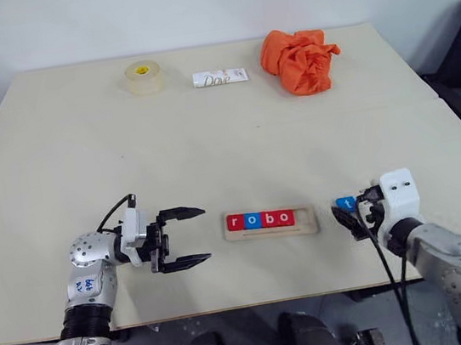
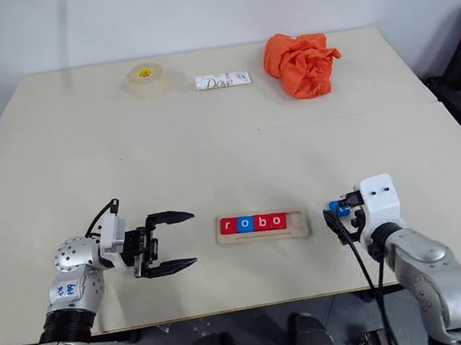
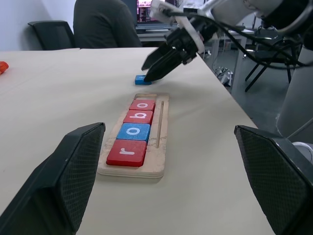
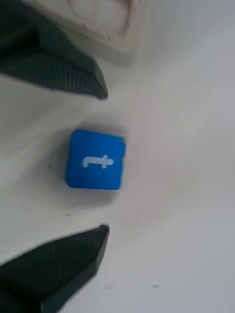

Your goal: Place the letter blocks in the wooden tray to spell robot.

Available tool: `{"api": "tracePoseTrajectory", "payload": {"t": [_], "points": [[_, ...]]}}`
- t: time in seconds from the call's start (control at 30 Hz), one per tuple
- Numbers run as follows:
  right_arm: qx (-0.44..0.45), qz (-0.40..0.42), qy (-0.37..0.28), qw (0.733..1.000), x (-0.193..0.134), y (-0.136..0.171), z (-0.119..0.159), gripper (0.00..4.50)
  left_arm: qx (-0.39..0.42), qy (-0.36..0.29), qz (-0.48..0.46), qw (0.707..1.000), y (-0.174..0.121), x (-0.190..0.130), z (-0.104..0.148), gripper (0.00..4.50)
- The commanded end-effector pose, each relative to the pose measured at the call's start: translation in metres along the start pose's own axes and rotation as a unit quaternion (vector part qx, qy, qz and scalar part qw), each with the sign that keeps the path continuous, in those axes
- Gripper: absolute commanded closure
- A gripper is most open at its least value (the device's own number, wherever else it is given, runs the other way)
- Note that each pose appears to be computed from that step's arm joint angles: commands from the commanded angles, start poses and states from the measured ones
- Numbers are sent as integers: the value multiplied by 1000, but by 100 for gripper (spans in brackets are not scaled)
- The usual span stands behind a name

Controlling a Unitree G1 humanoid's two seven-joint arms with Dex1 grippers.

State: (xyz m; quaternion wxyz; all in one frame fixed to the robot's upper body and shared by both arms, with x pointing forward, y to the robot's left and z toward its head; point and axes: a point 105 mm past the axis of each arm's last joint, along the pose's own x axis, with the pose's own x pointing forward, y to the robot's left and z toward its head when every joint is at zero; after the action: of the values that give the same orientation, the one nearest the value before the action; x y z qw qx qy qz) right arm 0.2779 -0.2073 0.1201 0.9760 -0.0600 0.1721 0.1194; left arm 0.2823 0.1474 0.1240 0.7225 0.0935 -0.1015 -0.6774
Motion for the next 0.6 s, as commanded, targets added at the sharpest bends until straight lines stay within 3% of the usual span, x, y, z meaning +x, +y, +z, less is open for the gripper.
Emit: {"api": "tracePoseTrajectory", "payload": {"t": [0.03, 0.1, 0.4, 0.6], "points": [[-85, 110, -13, 990, -10, 10, 19, 6, 9, -4, 2, 1000, 0, 0, 2, 0], [-135, 174, 15, 975, -15, 11, 16, 6, 8, -6, 0, 1000, 1, 1, 1, 0], [-327, 280, 103, 897, 4, -27, 6, 6, 7, -6, -6, 1000, -2, 0, -2, 0], [-349, 302, 106, 881, 34, -39, 15, 6, 9, 2, 2, 1000, -7, -7, -2, 0]]}}
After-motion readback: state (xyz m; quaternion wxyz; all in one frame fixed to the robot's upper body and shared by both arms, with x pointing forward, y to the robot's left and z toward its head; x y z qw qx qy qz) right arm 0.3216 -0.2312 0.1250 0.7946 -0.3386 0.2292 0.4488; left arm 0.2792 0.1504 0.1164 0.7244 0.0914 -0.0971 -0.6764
